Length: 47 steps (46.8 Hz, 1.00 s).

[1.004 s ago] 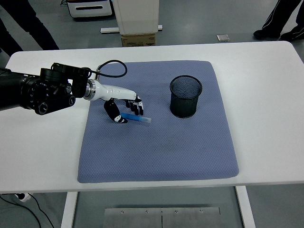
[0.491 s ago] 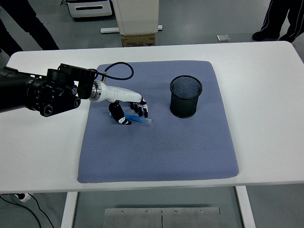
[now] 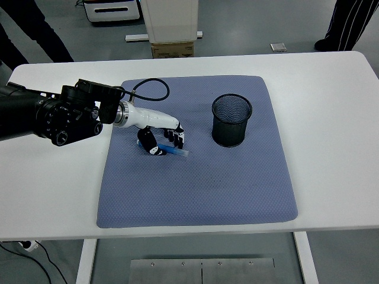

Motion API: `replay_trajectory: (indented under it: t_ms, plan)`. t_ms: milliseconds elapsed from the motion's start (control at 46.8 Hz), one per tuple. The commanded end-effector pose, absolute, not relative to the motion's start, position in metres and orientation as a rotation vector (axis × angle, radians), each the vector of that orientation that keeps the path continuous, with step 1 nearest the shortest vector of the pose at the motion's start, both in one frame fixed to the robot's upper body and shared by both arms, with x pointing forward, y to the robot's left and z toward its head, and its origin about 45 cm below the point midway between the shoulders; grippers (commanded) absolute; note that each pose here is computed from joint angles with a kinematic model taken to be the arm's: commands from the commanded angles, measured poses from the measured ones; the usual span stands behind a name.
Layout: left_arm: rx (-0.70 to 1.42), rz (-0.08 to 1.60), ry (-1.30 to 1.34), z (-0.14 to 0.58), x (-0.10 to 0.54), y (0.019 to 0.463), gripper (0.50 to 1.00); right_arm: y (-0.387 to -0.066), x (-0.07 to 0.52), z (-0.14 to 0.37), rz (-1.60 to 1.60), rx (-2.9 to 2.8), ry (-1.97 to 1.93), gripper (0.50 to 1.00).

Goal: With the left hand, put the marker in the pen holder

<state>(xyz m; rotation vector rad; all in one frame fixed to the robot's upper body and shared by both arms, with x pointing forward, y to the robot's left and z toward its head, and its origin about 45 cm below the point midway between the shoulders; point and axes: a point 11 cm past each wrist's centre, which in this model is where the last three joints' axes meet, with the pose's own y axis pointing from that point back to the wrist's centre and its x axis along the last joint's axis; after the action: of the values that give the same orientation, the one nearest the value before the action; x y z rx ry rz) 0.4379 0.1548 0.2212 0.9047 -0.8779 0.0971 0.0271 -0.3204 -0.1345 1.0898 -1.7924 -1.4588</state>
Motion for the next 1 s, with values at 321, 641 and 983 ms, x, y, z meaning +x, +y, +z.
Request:
replay_trajectory:
  t_ms: [321,641,983]
  plan:
    - [0.908,0.098,-0.879,0.2214,0.4383,0.1566,0.572,-0.3204,0.0271,-0.1345,-1.459,1.090,-1.792,1.000]
    - [0.909,0.099,-0.879,0.2222,0.4387,0.1571,0.534,-0.3204,0.0271,-0.1345,-1.459,1.090,-1.792,1.000]
    - [0.906,0.105,-0.889,0.2277,0.4413,0.1568,0.517,-0.3204,0.0271,-0.1345,-1.459,1.090,-1.792,1.000]
